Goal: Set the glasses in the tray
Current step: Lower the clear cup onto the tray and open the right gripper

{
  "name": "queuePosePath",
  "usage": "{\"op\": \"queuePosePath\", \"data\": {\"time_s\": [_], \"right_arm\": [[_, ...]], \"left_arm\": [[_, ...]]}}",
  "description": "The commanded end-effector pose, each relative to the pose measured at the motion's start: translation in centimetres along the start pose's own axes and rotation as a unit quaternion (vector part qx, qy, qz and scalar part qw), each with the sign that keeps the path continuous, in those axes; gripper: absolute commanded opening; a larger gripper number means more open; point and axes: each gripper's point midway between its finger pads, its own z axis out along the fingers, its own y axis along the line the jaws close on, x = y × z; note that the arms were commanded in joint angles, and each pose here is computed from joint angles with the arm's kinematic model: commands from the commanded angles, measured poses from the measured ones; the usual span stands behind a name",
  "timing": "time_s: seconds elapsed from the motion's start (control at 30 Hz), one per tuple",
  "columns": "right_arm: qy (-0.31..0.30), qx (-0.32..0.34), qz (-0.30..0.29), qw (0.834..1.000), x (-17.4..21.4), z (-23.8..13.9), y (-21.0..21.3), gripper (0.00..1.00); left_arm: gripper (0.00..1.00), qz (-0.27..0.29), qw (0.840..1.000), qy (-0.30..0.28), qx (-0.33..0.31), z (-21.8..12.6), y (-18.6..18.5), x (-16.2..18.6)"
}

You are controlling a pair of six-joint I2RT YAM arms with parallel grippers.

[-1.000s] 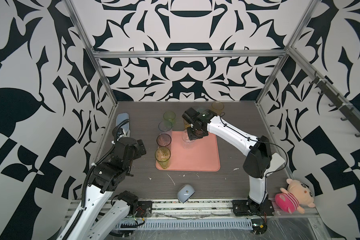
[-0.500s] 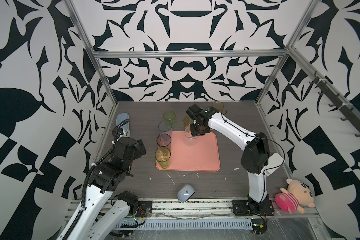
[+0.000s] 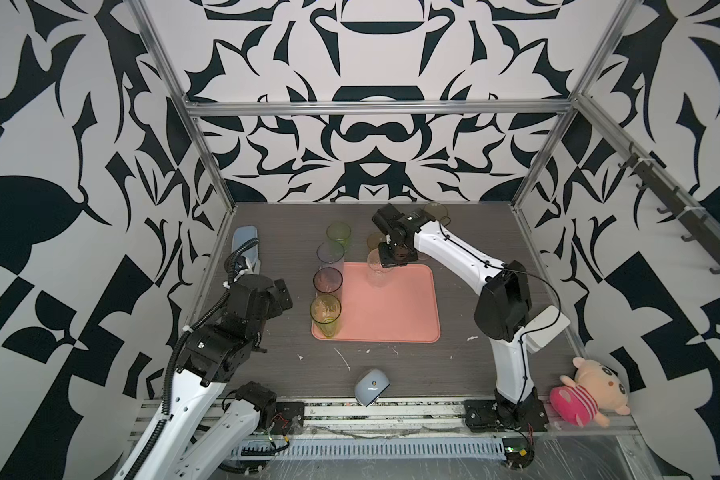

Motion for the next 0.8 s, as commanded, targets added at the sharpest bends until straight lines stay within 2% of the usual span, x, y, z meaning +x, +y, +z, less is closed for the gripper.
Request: {"op": "queuePosePath", "data": {"time_s": [0.0, 0.37, 0.53, 0.77], "right_arm": [[-0.027, -0.013, 0.003, 1.0, -1.6, -2.1, 0.1, 0.0], [-0.022, 0.003, 0.015, 1.0, -2.0, -1.5, -1.0, 0.0], [-0.016, -0.011, 0.015, 1.0, -2.0, -1.3, -0.4, 0.0], [-0.012, -0.022, 0.015, 1.0, -2.0, -1.3, 0.0, 0.12]], "left_arm": [[0.99, -0.001, 1.0, 0.003, -0.003, 0.1, 0.2, 0.2], [0.99, 0.001, 1.0, 0.004, -0.002, 0.1, 0.1, 0.2], [1.0, 0.002, 1.0, 0.005, -0.003, 0.2, 0.1, 0.2], [0.99, 0.002, 1.0, 0.003, -0.003, 0.0, 0.2, 0.2]]}}
